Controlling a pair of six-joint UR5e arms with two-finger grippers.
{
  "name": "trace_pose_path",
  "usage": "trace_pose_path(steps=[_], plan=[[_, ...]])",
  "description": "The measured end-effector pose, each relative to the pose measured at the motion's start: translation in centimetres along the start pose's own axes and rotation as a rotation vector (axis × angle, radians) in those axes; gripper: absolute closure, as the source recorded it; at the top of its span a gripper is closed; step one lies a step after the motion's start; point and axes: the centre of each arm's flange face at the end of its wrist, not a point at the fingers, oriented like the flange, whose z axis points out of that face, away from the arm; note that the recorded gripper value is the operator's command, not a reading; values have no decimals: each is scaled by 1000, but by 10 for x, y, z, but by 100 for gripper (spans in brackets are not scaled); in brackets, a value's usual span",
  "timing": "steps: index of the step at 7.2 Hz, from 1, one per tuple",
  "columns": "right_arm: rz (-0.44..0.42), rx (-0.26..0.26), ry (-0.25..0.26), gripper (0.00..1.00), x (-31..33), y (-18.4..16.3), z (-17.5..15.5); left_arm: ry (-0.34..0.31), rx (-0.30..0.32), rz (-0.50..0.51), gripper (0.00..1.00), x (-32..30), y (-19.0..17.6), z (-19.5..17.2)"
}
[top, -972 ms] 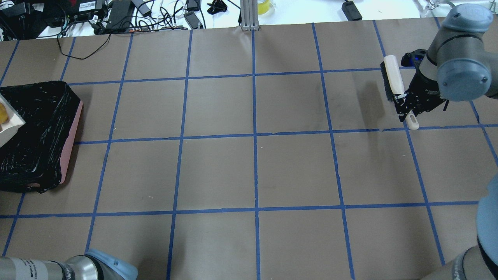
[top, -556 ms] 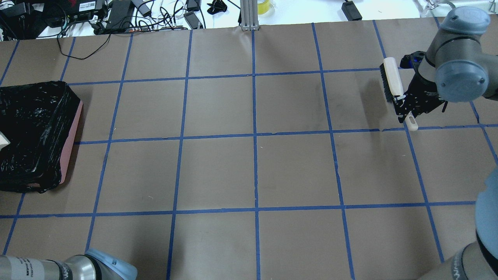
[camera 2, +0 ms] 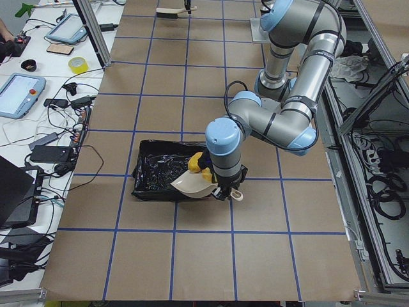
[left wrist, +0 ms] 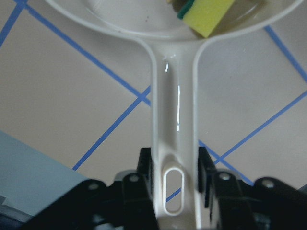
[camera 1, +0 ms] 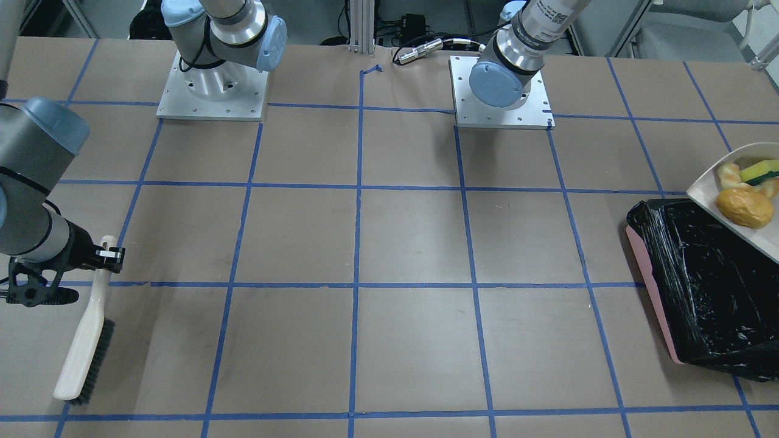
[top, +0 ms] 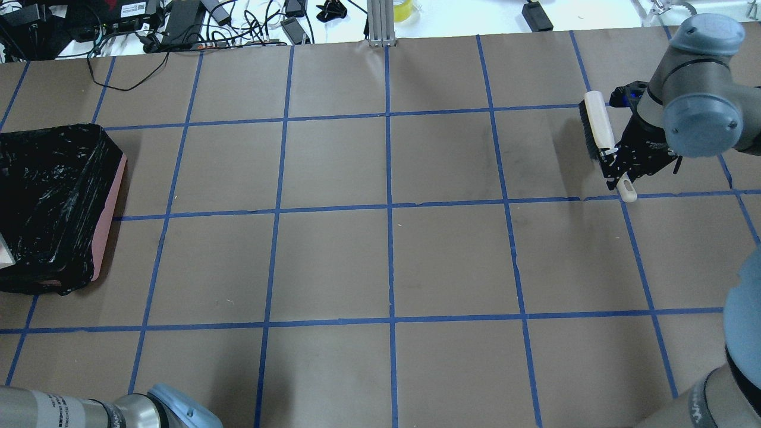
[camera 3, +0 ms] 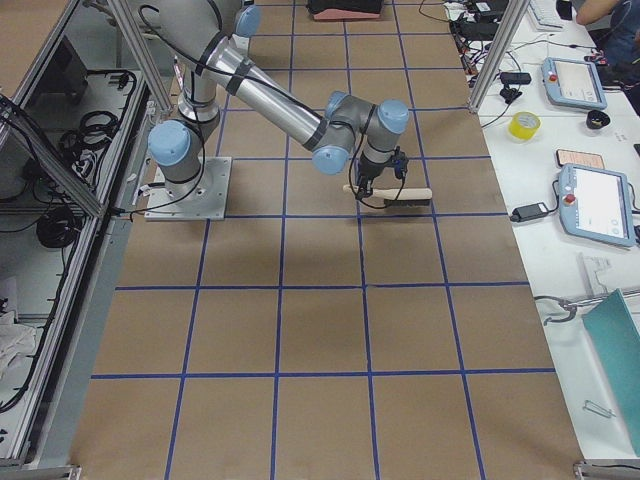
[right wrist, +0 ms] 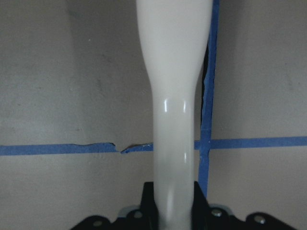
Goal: Sweep and dump trash into bin
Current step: 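Tilt the dustpan with the left gripper to dump items into the bin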
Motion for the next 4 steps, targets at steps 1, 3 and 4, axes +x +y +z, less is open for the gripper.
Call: trace_pose_path(steps=[1,3,4], plan=[[0,-5,-2,100,0,-1,3,-38,-83,43,100,-6,-14,-19],[-1,-18,-7,100,0,-3,11,-109,-197,110,100,-17,-45,-51],[-1,-21,-8,100,0,-3,12,-116,-231,136,100,-20,-58,-53]])
